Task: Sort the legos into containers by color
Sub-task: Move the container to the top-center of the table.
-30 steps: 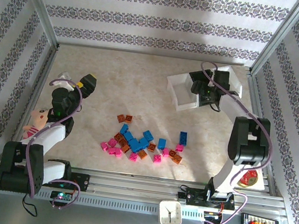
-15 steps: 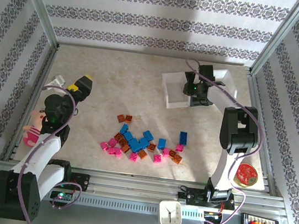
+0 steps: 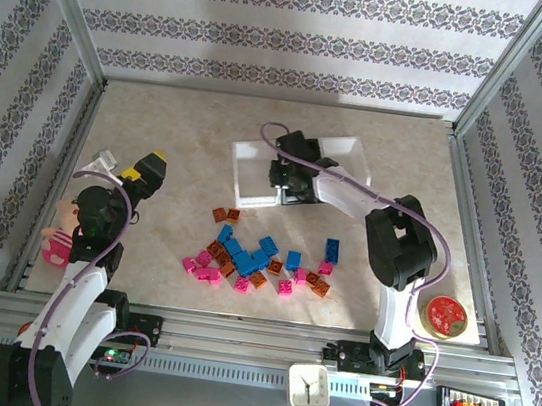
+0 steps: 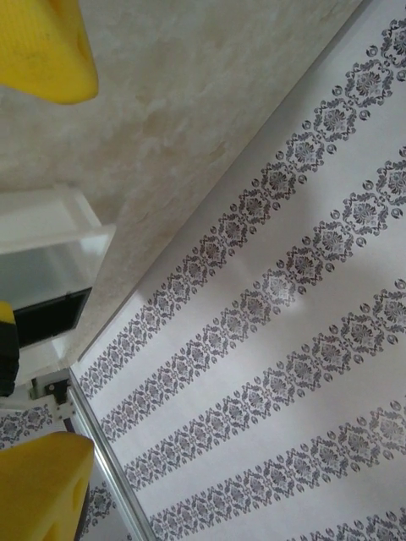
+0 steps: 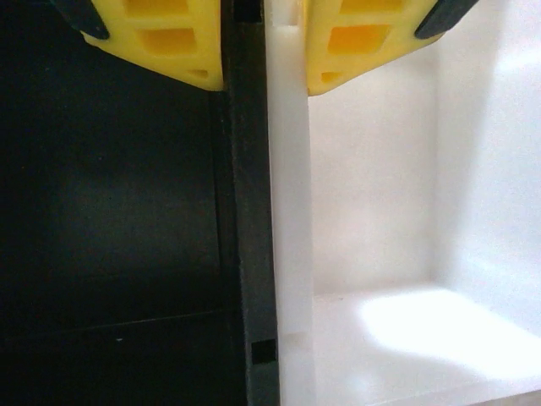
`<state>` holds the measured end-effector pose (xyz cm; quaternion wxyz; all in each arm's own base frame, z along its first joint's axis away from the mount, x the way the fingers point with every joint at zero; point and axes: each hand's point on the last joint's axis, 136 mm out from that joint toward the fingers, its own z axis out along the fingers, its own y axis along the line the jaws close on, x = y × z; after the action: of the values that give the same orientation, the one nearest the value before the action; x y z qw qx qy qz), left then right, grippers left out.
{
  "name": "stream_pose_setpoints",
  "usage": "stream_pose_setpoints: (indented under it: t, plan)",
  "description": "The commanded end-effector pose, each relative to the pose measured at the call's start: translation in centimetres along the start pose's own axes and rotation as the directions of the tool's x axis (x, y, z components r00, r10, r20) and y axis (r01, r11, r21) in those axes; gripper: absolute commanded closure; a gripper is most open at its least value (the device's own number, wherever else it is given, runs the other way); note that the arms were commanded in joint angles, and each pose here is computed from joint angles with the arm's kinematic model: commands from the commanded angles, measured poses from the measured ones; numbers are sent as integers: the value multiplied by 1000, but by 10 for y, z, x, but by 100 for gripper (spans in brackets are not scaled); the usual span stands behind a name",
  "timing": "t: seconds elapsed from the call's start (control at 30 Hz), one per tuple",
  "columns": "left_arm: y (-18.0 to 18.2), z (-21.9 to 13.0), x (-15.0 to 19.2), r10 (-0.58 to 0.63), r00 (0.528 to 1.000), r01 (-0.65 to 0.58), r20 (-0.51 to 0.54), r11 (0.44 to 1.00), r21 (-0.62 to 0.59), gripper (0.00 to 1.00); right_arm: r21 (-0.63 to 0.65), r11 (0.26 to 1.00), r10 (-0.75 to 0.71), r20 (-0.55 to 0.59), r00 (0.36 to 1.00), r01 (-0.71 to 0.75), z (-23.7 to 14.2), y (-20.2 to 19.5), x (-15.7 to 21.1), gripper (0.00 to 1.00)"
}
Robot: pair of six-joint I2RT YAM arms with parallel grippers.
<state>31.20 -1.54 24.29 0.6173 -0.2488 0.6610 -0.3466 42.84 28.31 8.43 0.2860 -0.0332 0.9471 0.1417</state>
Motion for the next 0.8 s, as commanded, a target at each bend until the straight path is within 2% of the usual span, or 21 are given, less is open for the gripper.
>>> stream_pose_setpoints:
  t: [0.0,0.3,0.4,0.53,0.63,0.77]
  plan:
    - [6,-9,10,1,999,-2,-39,1000,-22,1,65,993,103,2,995,-103,14,4,11,88]
    - [13,-17,27,-13,996,11,-92,1000,-25,1,86,981,171,13,985,-172,29,38,17,85]
    - [14,-18,32,-16,993,13,-114,1000,-24,1,82,984,159,13,987,-160,26,41,15,70]
    - [13,-16,39,-25,988,21,-153,999,-27,1,61,993,95,104,990,-102,-11,39,-3,46]
    - [12,-12,42,-49,982,43,-183,998,-35,1,49,997,44,146,988,-52,-48,32,-6,35]
    - [5,-9,44,-58,979,60,-194,998,5,1,79,997,2,142,990,-14,-83,-3,23,29]
